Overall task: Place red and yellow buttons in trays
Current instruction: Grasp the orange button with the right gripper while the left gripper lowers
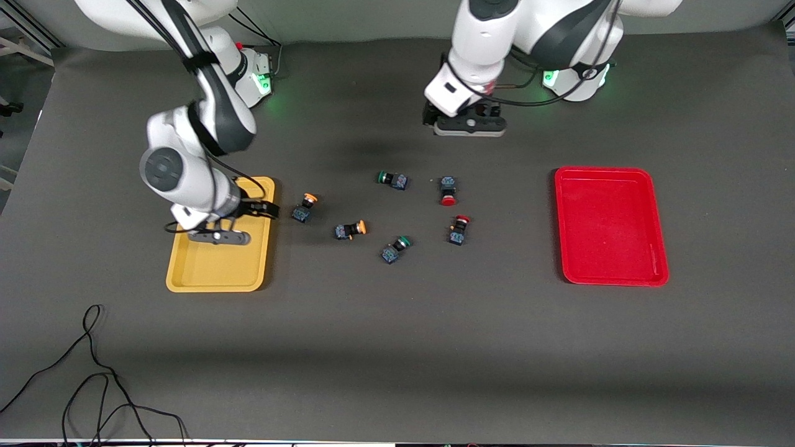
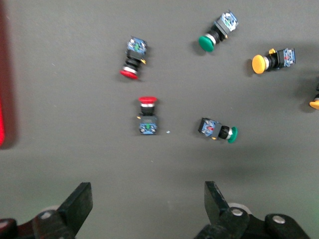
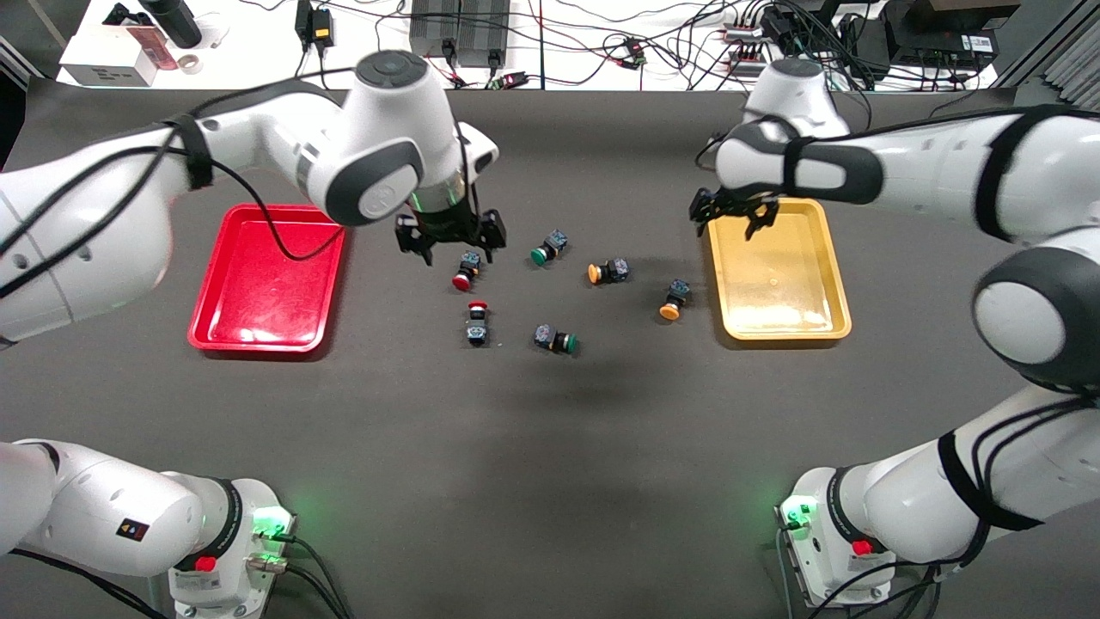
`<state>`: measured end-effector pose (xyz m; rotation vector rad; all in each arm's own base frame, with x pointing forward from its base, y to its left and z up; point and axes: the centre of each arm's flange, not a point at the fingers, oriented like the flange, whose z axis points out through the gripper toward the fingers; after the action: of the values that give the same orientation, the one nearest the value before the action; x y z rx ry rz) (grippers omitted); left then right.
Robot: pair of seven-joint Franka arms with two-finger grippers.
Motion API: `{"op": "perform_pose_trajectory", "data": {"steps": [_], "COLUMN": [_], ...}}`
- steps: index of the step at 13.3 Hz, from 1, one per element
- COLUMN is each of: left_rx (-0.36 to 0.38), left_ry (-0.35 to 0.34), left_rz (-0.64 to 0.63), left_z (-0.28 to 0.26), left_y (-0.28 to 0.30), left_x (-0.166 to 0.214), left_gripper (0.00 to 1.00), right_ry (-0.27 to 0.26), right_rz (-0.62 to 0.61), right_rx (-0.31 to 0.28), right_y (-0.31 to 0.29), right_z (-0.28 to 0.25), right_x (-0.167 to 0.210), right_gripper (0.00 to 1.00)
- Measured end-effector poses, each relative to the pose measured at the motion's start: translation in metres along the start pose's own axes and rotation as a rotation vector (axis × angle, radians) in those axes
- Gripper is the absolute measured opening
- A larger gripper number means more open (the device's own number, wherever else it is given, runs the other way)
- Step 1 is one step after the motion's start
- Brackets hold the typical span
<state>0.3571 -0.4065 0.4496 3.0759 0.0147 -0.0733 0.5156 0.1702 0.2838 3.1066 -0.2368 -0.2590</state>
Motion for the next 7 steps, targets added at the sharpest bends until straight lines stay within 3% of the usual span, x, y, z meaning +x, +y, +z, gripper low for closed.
{"op": "perform_pose_trajectory", "data": {"steps": [3, 7], "left_rx": [0.023, 0.014], "left_ry": [-0.029, -0.038], "left_rz": [-0.003, -0.001], "left_z": [0.041, 0.132], "left_y": [-0.002, -0.019], "left_x": [0.011, 0.011], "left_gripper": [1.00, 1.00], "right_ry": [0.000, -0.018], "right_rz": [0.052, 0.090], "right_rx": [-0.021, -0.002], "right_y": [-0.030, -0.041], "right_z": [0.039, 0.078], "right_x": [-0.008, -0.019], "right_gripper": [1.00, 1.00]}}
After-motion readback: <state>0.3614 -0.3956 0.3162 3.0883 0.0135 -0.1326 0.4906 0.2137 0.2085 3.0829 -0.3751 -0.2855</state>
